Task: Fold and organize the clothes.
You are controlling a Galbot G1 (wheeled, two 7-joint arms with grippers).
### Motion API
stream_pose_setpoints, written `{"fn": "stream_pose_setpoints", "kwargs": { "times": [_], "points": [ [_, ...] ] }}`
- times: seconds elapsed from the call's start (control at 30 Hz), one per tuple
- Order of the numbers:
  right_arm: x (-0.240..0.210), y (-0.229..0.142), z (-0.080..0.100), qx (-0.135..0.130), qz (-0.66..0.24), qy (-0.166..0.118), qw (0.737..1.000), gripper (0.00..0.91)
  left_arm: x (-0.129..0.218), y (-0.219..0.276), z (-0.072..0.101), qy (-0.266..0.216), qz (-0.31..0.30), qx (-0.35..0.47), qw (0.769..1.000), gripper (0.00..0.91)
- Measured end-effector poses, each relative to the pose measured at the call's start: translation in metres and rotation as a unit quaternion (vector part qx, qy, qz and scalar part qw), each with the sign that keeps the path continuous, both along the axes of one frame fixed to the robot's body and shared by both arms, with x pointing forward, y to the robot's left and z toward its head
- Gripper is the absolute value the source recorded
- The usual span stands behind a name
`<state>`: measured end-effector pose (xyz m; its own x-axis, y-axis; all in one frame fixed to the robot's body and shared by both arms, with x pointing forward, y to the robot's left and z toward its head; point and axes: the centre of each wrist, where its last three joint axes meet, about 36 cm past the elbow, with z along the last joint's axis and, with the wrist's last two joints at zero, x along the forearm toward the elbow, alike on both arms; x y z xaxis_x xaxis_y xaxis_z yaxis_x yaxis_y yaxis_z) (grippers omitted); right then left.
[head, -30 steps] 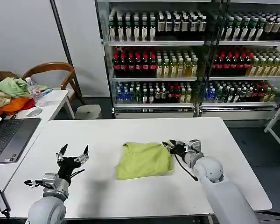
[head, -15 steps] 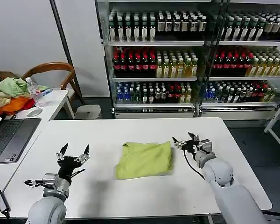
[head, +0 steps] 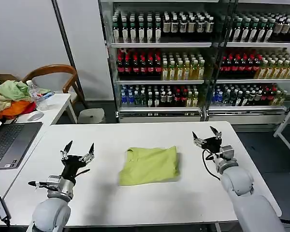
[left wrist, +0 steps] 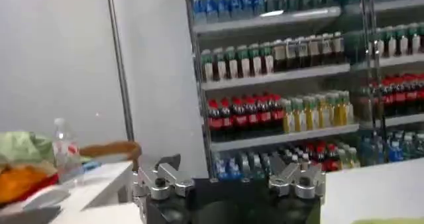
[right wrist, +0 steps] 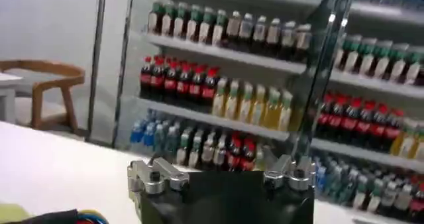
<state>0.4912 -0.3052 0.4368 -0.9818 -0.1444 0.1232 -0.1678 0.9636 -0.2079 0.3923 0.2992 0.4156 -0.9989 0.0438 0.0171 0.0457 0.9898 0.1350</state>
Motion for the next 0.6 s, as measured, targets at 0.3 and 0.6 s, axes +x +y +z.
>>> {"fn": "stream_pose_setpoints", "kwargs": {
  "times": [0.3,0.6],
  "points": [
    [-0.009,-0.013,-0.003,-0.005,-0.009,-0.027,1.0,0.907,0.012,0.007,-0.004,-0.035,-0.014,0.015,0.999,0.907],
    [-0.012,-0.019,-0.006,-0.012,-0.018,-0.034,0.999,0.907,0.015,0.01,-0.007,-0.05,-0.028,0.021,0.998,0.907]
  ]
}}
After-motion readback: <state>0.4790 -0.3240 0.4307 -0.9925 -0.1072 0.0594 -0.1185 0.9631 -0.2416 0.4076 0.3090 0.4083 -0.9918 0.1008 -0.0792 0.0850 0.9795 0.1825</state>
